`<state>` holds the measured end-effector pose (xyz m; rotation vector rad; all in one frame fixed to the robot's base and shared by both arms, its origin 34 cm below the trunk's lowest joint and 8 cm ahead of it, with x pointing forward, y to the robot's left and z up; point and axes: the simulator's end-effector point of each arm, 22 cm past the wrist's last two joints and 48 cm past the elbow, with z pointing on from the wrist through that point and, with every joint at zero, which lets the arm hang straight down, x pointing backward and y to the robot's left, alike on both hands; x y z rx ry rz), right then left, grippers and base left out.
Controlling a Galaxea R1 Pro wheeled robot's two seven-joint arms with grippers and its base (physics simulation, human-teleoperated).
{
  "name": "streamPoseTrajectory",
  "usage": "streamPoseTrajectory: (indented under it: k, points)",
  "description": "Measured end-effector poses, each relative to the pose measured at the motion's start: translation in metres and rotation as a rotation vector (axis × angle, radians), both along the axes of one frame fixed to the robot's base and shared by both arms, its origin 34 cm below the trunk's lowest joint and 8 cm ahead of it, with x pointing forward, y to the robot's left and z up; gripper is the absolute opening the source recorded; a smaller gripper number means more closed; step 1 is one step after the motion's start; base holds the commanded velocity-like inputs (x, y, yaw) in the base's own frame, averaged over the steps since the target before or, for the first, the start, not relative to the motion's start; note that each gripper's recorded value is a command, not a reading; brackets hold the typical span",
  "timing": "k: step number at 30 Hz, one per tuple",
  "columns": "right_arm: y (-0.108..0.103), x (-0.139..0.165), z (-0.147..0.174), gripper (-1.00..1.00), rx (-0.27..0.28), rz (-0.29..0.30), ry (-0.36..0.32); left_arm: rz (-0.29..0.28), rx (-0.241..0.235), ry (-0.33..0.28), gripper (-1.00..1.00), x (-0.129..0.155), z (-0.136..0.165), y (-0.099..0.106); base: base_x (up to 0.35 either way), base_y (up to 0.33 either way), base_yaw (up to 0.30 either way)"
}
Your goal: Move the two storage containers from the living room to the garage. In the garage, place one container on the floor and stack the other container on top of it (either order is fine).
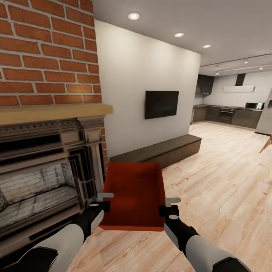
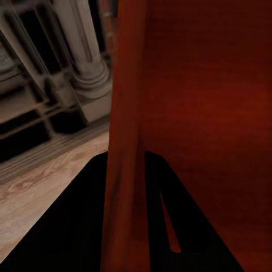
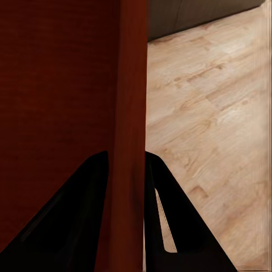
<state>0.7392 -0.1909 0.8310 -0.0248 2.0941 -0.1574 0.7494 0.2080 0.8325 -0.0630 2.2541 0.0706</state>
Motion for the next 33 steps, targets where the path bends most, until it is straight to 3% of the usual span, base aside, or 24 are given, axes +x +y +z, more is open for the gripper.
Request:
streamPoseTrajectory:
  k: [12,33]
  points:
    - [0.000,0.001,0.004,-1.00,0.000,0.000,-0.007,0.000,-0.001,-0.007,-1.00,0.001,0.004,0.000,0.000,0.000,-0.202]
    - [0.000,0.002,0.018,-1.00,0.000,0.000,-0.031,0.000,0.000,-0.031,-1.00,0.002,0.018,0.000,0.000,0.000,-0.006]
